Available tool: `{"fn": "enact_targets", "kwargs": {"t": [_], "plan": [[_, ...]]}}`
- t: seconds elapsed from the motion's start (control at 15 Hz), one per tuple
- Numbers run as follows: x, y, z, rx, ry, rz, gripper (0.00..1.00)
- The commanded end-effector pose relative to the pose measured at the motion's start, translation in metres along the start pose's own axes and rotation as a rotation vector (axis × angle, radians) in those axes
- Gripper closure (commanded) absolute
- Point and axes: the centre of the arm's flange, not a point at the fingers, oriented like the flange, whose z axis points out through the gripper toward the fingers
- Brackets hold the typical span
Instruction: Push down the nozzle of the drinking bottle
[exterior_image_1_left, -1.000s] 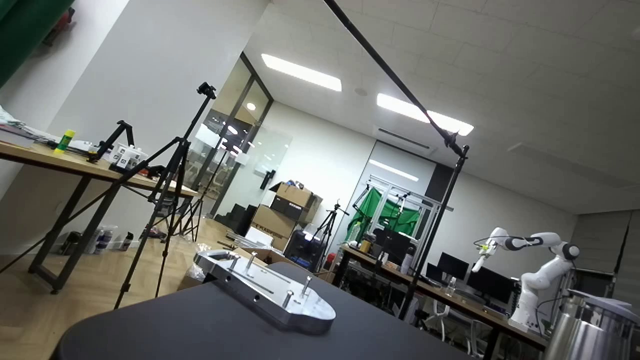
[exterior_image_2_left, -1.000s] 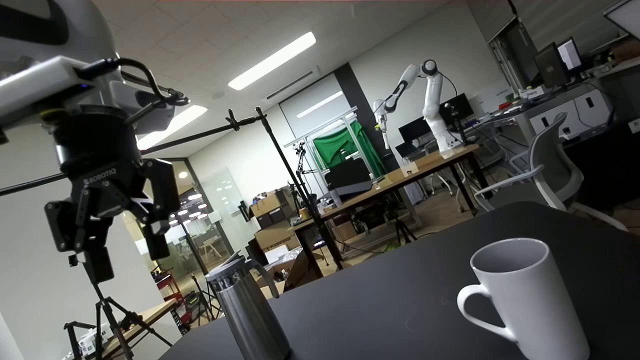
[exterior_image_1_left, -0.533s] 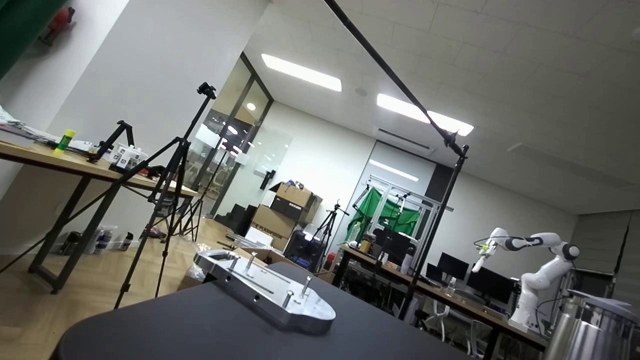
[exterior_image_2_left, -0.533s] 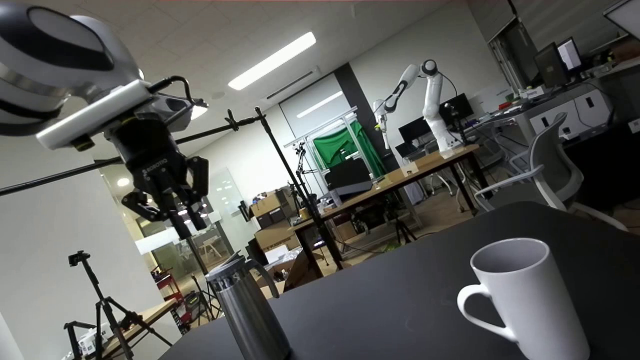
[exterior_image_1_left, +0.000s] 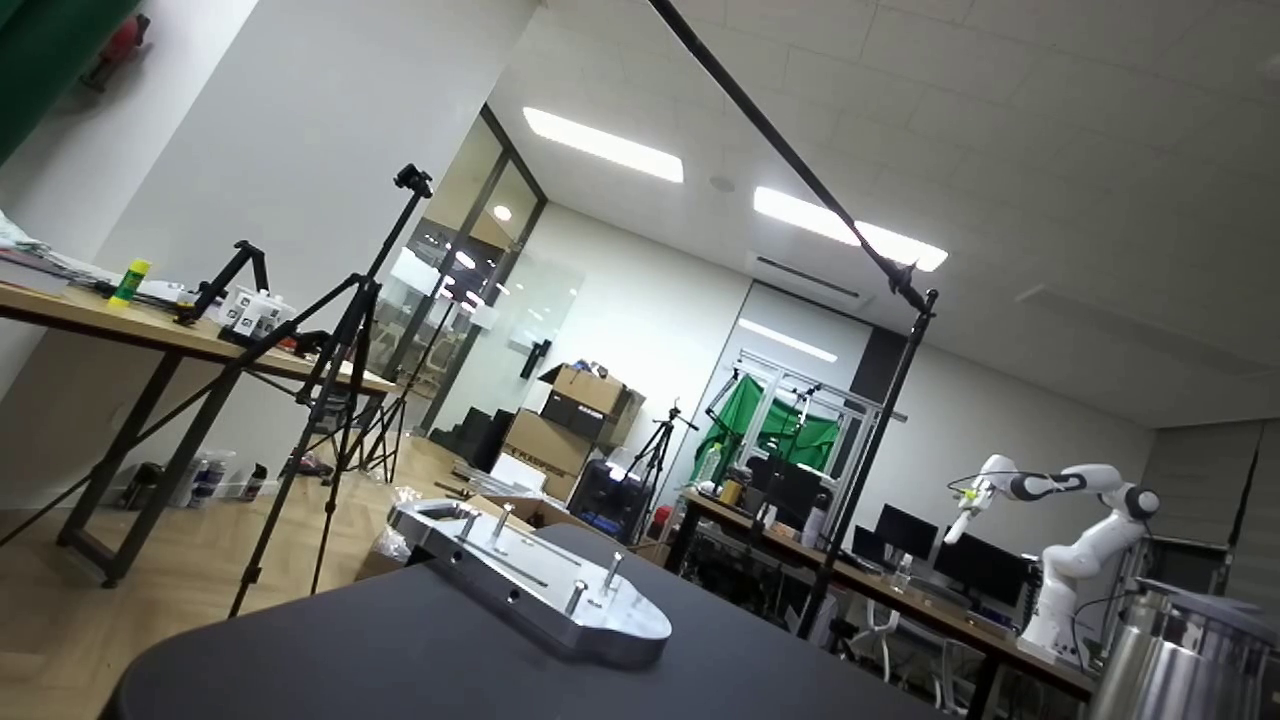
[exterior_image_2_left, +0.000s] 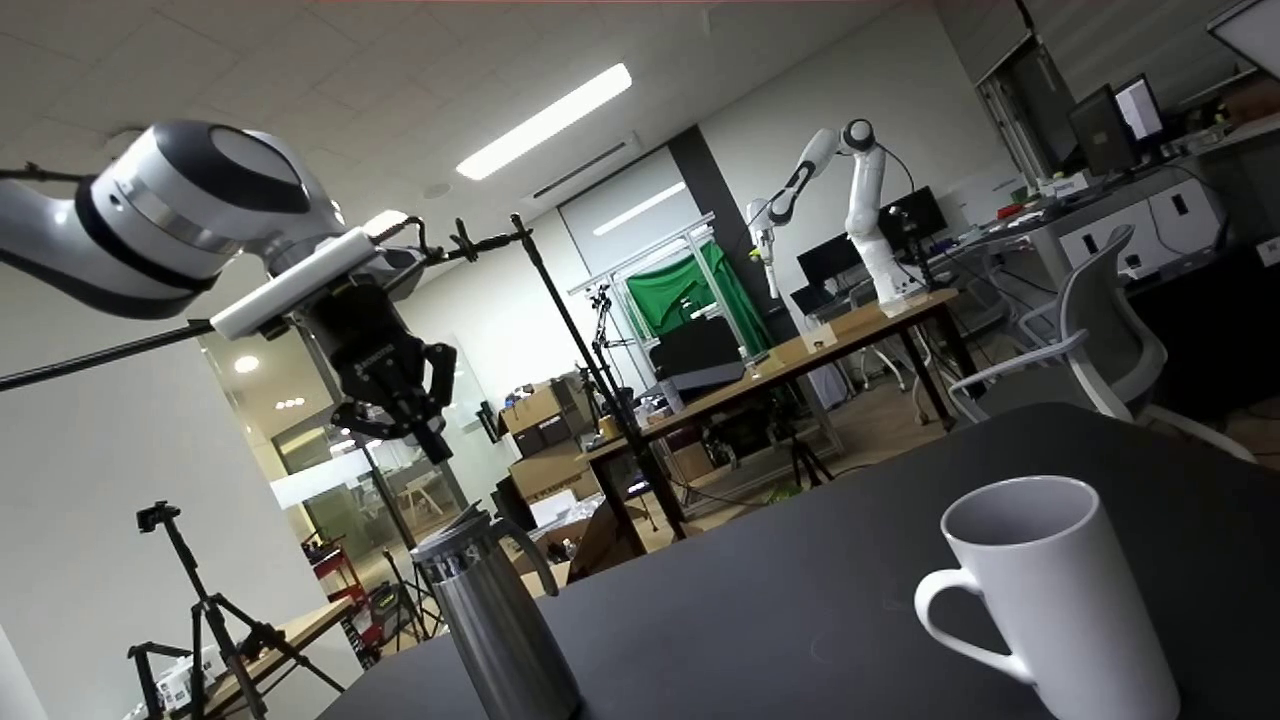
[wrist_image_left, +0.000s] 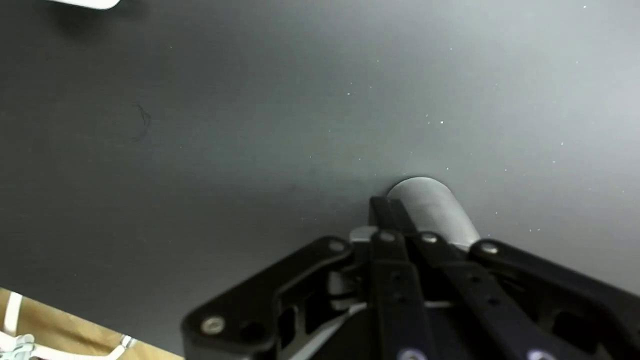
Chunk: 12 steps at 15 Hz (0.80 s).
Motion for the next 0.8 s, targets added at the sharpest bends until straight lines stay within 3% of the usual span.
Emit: {"fn": "enact_targets", "kwargs": {"t": [0.0, 0.73], "plan": [[0.04, -0.005, -0.005, -0.029, -0.003, 0.008, 1.0], [0.069, -0.012, 0.013, 0.031, 0.1, -0.031, 1.0]]}}
